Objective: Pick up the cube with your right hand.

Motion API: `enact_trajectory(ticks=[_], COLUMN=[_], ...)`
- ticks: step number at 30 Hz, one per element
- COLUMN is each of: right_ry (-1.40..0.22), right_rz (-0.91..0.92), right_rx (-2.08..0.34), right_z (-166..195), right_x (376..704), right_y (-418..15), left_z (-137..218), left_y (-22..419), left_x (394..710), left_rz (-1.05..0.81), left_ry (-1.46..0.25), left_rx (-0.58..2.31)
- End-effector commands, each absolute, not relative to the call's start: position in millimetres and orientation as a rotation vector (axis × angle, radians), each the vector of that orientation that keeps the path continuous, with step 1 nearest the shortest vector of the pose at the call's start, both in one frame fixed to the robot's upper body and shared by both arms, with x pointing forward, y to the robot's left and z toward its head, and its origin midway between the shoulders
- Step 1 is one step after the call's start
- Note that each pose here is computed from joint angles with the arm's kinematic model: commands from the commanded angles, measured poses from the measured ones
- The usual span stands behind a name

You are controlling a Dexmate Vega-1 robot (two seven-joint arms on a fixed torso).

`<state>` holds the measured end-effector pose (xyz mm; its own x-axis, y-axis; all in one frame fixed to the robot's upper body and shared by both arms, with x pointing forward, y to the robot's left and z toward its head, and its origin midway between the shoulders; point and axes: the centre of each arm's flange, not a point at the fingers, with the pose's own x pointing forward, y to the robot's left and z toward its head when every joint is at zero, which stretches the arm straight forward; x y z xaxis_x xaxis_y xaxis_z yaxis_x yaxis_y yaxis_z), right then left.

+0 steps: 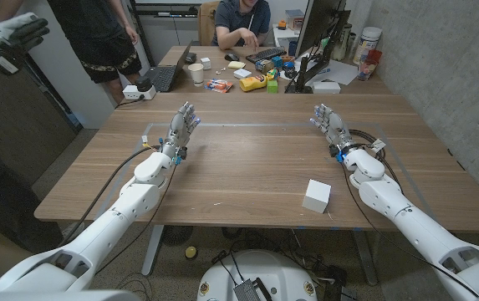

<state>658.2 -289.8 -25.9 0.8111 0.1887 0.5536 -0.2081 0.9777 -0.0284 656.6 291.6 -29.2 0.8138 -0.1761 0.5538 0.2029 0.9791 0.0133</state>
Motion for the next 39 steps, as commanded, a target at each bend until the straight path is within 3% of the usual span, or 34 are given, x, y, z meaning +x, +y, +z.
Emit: enact_trajectory(ticks=[1,23,39], right_ry=[-0.588,-0.752,-0.854], right_rz=[0.222,0.190,0.162], right_rx=[0.022,-0.131,-0.271], right_z=[-20.5,12.6,37.5], right_x=[661.5,609.1,572.2], right_y=[-290.0,-315.5,-311.1], left_z=[-30.1,-28.8,-26.4], left_y=[292.6,291.5,289.6], left_x=[659.4,662.9,664.0], left_rz=[-0.203,-0.211,-0.218], left_ry=[-0.582,-0.582,-0.584], left_rx=[-0.045,-0.034,-0.028])
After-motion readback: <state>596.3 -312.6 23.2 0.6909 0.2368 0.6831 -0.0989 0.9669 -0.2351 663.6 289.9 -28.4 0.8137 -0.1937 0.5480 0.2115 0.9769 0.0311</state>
